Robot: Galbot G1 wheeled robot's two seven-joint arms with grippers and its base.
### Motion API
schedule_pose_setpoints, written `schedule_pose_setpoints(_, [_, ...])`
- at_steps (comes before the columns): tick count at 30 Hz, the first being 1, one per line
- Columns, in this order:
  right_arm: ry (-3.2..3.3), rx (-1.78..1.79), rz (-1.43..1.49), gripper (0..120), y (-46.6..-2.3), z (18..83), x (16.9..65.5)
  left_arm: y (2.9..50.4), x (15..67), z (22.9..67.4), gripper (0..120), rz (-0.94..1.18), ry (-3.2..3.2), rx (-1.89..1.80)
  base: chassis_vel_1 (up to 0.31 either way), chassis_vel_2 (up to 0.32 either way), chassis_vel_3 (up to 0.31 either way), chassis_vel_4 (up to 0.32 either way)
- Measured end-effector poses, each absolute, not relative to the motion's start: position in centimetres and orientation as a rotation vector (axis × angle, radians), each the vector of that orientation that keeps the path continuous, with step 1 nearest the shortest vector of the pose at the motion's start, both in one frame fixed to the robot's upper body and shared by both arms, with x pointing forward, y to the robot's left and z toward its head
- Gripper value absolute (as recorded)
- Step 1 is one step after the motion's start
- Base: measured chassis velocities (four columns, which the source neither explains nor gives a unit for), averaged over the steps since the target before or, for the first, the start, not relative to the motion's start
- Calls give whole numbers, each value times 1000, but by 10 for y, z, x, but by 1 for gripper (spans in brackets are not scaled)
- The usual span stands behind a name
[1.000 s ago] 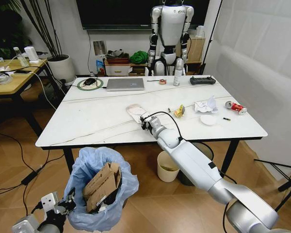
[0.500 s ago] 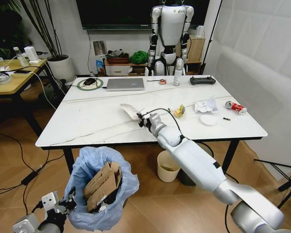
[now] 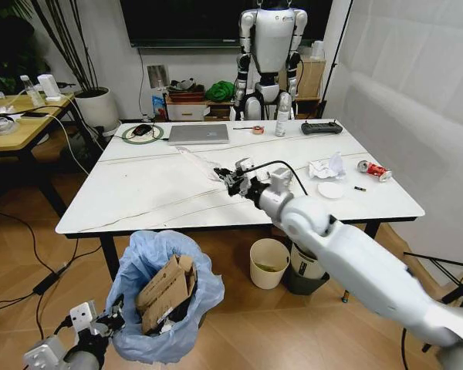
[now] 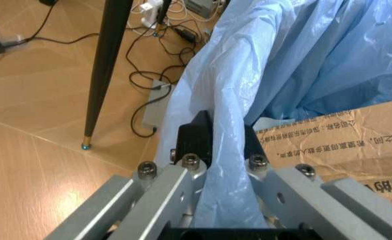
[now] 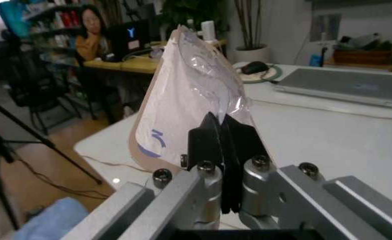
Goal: Pick up the trash bin and place the trash from the table into it.
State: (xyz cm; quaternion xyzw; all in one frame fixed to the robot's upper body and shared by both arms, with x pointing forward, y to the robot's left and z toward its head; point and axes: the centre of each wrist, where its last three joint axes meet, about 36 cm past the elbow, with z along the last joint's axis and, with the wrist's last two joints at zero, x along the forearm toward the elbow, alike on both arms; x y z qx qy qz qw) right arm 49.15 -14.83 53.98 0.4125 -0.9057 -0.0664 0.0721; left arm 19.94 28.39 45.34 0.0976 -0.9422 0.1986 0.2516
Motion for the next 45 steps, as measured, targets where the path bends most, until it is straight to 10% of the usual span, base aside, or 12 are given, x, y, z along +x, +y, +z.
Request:
schedule_pose_setpoints(18, [-2175,1501,-781,0,-129,547,360,284,199,461,1,547,-2577,256,0,0,0,0])
schedule_pose_setpoints(45, [-2009,1390,-817,0,-104,499,331,283,199,466,1,558,-2589,256,0,0,0,0])
